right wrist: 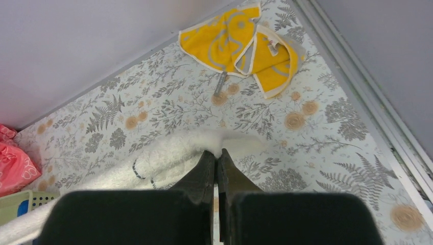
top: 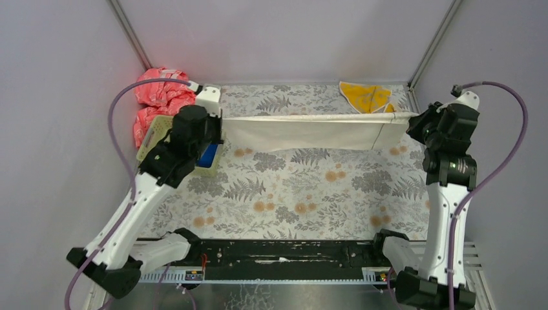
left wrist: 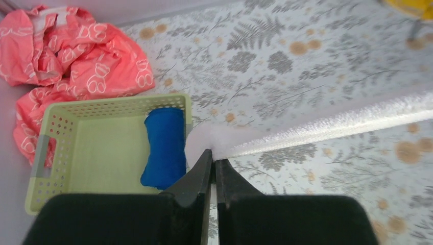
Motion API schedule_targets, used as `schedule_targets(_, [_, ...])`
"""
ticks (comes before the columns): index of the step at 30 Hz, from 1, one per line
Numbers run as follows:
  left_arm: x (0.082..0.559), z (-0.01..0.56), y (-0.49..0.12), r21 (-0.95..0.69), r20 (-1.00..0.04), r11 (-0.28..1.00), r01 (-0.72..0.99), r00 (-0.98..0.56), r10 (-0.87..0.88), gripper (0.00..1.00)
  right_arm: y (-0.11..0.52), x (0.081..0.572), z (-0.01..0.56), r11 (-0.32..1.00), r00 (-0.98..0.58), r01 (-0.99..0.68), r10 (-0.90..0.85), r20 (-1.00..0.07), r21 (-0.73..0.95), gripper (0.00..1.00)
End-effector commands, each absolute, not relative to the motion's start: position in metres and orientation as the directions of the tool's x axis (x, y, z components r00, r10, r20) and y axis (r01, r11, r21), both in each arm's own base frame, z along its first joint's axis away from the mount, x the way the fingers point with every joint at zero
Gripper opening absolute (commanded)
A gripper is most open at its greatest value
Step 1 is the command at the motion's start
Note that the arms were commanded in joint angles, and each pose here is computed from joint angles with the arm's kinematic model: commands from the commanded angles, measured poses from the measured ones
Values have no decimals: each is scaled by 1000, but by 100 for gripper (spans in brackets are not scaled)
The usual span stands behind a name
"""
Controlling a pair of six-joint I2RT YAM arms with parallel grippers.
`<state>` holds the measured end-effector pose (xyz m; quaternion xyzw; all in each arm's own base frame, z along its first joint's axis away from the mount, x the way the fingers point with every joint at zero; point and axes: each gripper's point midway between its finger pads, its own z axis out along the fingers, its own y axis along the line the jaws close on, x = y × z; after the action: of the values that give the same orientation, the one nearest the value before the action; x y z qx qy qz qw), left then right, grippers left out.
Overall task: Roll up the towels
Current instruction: Flatten out the towel at the center of the board.
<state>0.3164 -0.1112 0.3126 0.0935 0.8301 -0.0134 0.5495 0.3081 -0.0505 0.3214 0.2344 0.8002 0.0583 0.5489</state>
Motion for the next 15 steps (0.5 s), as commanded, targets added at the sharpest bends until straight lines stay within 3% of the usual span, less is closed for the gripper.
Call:
schedule_targets(1, [284,345,-95,23,-951,987,158,-300,70,0,-84,269,354,854,-159,453,360,-920,256,0])
schedule_targets(7, [292,333,-102,40,-936,983,182,-338,100,0,-83,281,338,854,-207,452,381,-901,258,0])
schedule_targets(15, [368,202,-126,229,-727,962,149,-630,271,0,-103,338,246,834,-372,516,425,-825,197,0])
